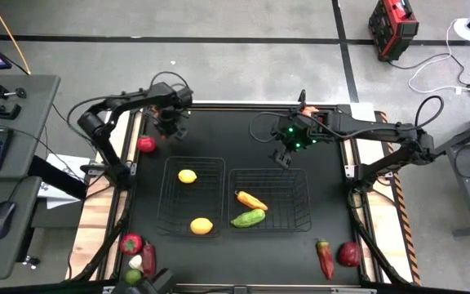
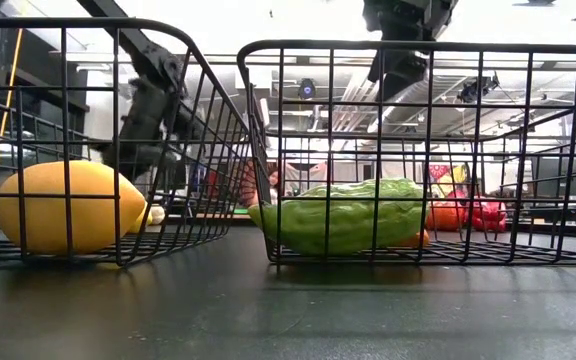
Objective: Sort produce into baskets
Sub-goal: Put the orange tangerine into the left wire basket, then put the left red chili pepper into the right wire basket
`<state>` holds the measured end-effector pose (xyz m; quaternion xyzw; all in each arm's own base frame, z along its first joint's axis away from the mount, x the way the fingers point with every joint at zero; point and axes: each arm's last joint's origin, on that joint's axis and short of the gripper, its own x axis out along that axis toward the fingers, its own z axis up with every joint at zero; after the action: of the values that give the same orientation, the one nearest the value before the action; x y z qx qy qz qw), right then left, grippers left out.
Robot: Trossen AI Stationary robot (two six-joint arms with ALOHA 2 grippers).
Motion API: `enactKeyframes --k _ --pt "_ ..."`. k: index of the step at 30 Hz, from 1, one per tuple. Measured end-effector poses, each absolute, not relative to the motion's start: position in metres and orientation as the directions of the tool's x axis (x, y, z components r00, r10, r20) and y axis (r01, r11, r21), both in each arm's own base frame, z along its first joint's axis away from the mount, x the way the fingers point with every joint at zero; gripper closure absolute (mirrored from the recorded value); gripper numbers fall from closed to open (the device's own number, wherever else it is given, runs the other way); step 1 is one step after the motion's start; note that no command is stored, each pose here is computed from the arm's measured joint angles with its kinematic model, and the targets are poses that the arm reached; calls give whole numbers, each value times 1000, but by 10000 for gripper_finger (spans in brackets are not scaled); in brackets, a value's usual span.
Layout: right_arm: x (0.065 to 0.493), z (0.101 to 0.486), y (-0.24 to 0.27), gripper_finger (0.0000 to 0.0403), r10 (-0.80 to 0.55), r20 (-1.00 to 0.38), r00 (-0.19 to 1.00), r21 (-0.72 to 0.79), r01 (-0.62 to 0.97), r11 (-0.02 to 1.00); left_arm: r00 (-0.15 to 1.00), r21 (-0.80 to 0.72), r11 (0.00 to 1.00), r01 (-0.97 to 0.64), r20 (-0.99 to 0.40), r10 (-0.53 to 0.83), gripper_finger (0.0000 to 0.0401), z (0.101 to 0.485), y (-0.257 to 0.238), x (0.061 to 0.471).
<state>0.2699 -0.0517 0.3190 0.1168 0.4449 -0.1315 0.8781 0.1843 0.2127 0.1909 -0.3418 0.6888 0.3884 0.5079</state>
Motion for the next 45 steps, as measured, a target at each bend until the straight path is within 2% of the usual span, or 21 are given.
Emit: enactKeyframes --k 5,10,13,17,21,24,32,38,45 --pt "270 319 -52 57 -130 -808 575 79 324 943 -54 66 416 -907 -998 41 371 246 204 184" --pt "270 319 -52 57 -129 -808 575 72 315 946 171 -92 434 -896 -974 148 372 300 157 183" --pt "269 321 -52 57 -130 -808 575 72 315 946 267 -173 504 -847 -956 122 372 322 111 184" --pt "265 324 -51 57 -131 -802 582 74 315 946 371 -292 609 -737 -929 4 372 335 45 193" --pt "262 327 -51 57 -132 -797 590 77 316 946 350 -317 673 -669 -932 -91 351 333 -12 199" --pt "260 329 -51 57 -133 -793 594 77 316 946 305 -280 706 -650 -948 -95 320 325 -40 205" --pt "261 329 -51 57 -134 -788 601 56 286 957 176 -199 732 -651 -978 -109 219 301 -51 229" --pt "261 329 -50 57 -134 -788 601 32 257 966 144 -243 652 -718 -969 -202 166 298 -41 232" --pt "261 330 -43 57 -62 -792 608 130 266 955 153 -216 512 -831 -975 -164 157 306 -82 212"
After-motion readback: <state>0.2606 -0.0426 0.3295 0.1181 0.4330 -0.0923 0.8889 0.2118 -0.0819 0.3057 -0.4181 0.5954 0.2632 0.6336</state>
